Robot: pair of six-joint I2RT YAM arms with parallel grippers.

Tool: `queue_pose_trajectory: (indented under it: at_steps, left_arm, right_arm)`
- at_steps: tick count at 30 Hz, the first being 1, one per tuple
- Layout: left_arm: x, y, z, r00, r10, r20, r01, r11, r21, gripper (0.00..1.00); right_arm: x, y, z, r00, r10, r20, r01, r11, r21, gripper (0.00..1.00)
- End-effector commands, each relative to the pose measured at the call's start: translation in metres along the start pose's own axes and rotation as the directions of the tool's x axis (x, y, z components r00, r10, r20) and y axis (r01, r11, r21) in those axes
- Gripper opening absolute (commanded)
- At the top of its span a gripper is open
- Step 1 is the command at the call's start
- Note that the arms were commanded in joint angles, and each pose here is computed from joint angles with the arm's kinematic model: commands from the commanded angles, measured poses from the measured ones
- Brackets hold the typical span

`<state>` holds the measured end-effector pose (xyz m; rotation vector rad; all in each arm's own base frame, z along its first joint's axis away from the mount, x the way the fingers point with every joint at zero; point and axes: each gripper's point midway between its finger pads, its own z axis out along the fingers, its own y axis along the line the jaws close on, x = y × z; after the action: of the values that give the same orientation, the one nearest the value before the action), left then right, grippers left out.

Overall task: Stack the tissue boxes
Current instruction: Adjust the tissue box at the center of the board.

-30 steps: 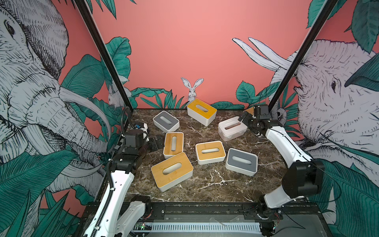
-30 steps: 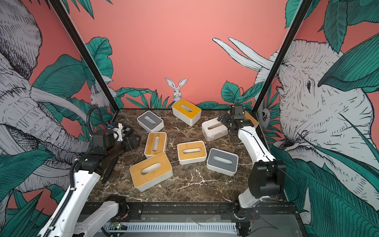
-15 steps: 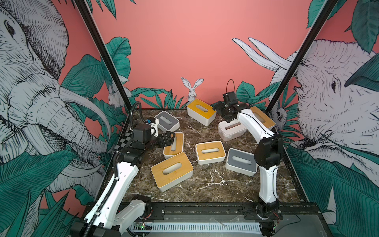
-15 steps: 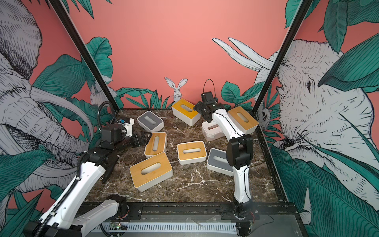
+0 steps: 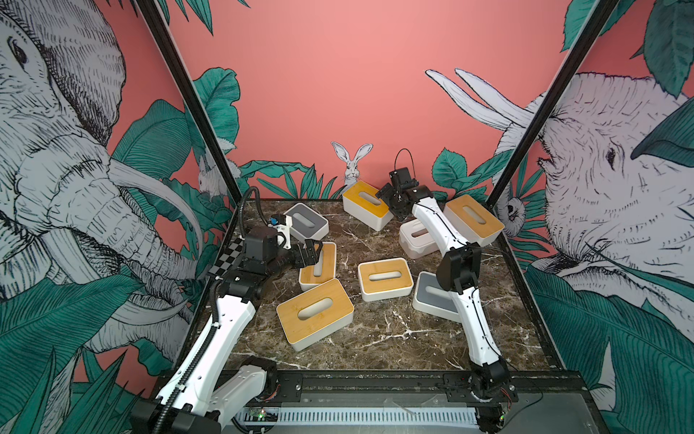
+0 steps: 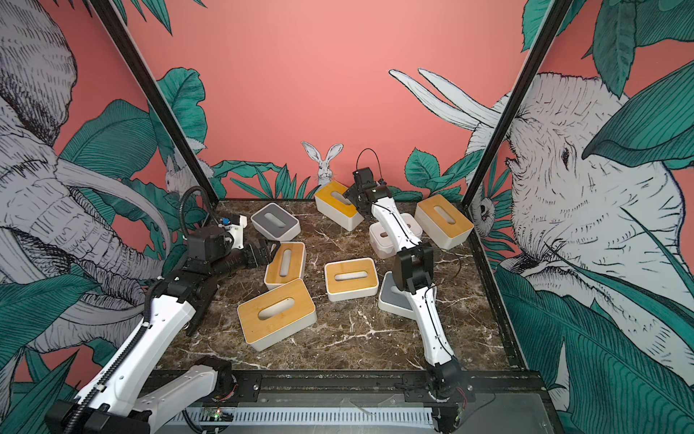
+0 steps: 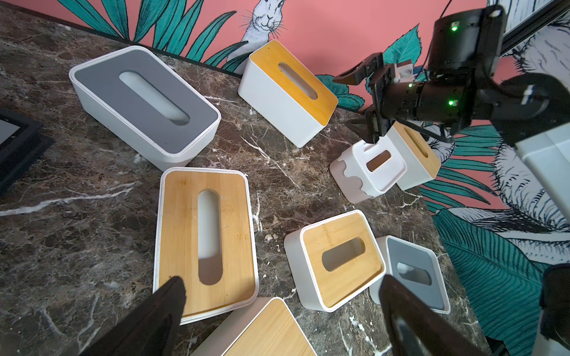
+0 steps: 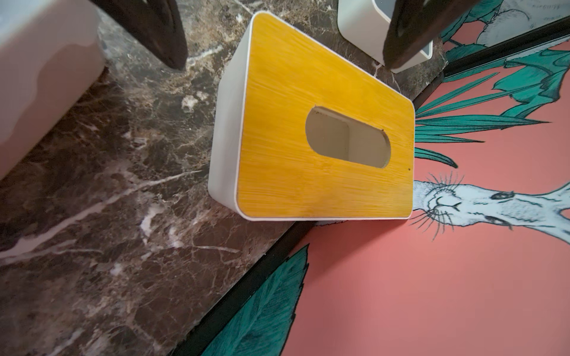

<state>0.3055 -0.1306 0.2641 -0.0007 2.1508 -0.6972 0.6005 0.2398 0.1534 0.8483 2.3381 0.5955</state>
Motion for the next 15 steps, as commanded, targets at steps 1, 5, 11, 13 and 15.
queue_pose_trajectory:
  at_steps: [1,5,11,13,15]
  left_arm:
    - [0.004,-0.004,-0.003,1.000,0.002,0.009,-0.002,1.000,0.025,1.00]
    - [0.008,-0.001,-0.003,1.000,0.001,0.004,-0.001,1.000,0.021,0.99]
    - [0.020,0.003,0.001,1.000,-0.022,-0.018,0.023,0.999,0.024,0.99]
    - [0.022,0.004,0.002,0.999,-0.027,-0.018,0.027,0.999,0.024,0.99]
    - [0.023,0.005,0.002,0.999,-0.027,-0.018,0.028,0.999,0.019,1.00]
  right_arm:
    - [0.000,0.005,0.010,1.000,0.017,0.009,-0.016,1.000,-0.024,0.99]
    - [-0.003,0.009,0.021,0.999,0.013,0.030,-0.011,0.999,-0.049,0.99]
    - [-0.005,0.003,0.035,0.999,0.007,0.052,-0.005,0.999,-0.036,0.99]
    - [-0.005,0.001,0.039,0.999,0.009,0.053,-0.008,0.999,-0.032,0.99]
    - [-0.004,0.000,0.043,0.998,0.006,0.056,-0.004,0.999,-0.034,0.99]
